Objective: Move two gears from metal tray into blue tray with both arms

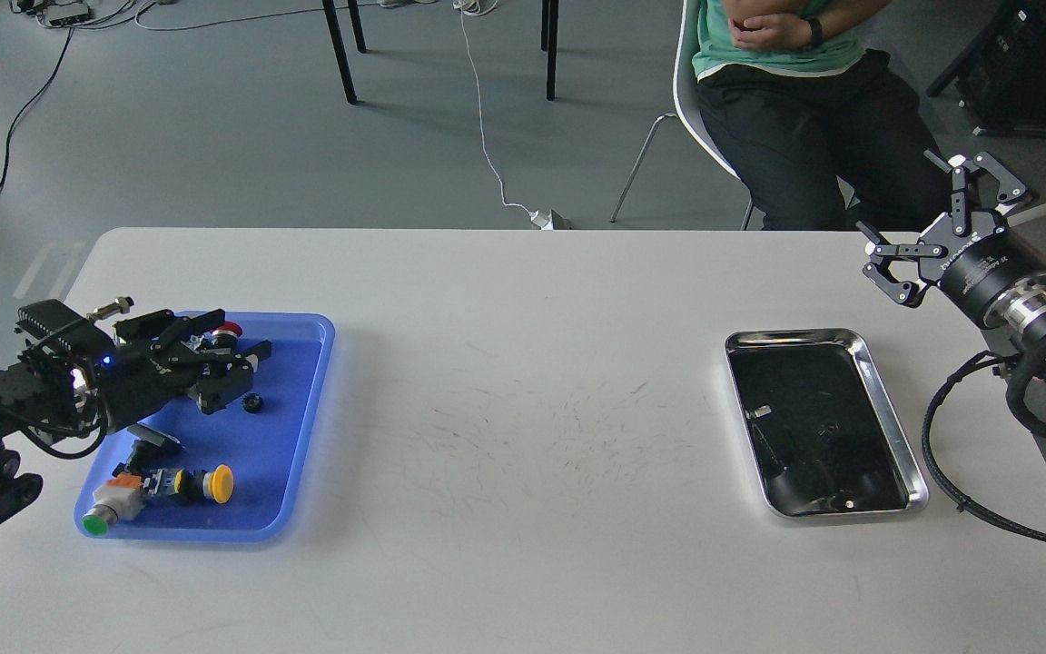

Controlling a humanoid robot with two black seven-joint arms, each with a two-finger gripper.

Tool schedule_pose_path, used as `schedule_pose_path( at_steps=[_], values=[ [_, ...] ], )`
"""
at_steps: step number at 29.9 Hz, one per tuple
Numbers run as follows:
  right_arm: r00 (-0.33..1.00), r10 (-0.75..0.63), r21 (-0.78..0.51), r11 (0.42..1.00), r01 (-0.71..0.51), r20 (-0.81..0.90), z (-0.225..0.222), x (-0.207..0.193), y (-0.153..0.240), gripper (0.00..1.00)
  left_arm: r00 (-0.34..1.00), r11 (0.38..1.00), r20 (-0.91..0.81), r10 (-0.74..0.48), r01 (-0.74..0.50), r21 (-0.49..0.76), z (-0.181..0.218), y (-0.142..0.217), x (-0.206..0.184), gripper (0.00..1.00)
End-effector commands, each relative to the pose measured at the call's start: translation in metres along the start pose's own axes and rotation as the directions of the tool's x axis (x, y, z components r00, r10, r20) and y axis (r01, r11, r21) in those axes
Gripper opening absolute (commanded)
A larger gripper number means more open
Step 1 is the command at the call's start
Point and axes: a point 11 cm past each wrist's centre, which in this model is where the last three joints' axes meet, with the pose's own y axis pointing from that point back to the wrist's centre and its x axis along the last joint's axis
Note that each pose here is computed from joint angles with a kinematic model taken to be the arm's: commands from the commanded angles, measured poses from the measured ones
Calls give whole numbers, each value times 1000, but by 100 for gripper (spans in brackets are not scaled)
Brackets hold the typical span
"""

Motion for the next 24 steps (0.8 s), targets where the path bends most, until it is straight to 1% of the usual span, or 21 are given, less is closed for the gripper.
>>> schedule_pose_path(
  at_steps=[1, 3, 4, 6, 8, 9, 11, 15, 17, 19, 21, 24],
  values=[
    [999, -42, 11, 999, 42, -15, -8, -16, -1, 94, 960, 979, -194, 202, -190, 76, -11, -14, 60, 80],
    [999, -36, 11, 999, 36, -32, -14, -17, 2, 94, 905, 956, -311, 291, -262, 132, -19, -16, 82, 84],
    [999, -35, 11, 999, 36, -39, -16, -17, 4, 94, 868, 945, -376, 325, -288, 153, -22, -18, 93, 84],
    [998, -30, 7, 1000, 30, -48, -17, -15, 8, 94, 774, 935, -524, 355, -307, 180, -24, -22, 106, 84],
    [998, -27, 4, 1000, 27, -58, -20, -14, 12, 94, 620, 924, -694, 366, -333, 189, -15, -34, 116, 84],
    [997, -29, 3, 1000, 29, -66, -22, -15, 13, 94, 525, 919, -774, 355, -346, 187, -7, -44, 118, 85],
    [996, -32, 10, 999, 33, -84, -31, -17, 15, 94, 361, 918, -879, 313, -351, 183, 4, -57, 121, 88],
    [989, -25, 34, 999, 30, -148, -60, -21, 25, 94, 130, 907, -965, 228, -389, 162, 16, -68, 137, 91],
    [981, -18, 29, 999, 24, -195, -74, -21, 33, 94, 44, 891, -978, 204, -422, 167, 17, -72, 146, 95],
    [961, -22, -6, 1000, 21, -277, -89, -26, 44, 94, -16, 884, -988, 156, -444, 146, 22, -78, 153, 98],
    [920, -38, -69, 998, 12, -390, -98, -32, 57, 94, -46, 884, -990, 130, -448, 137, 24, -83, 153, 98],
    [789, -99, -228, 972, -54, -607, -94, -37, 84, 94, -59, 886, -991, 122, -443, 136, 25, -86, 149, 98]
  ],
)
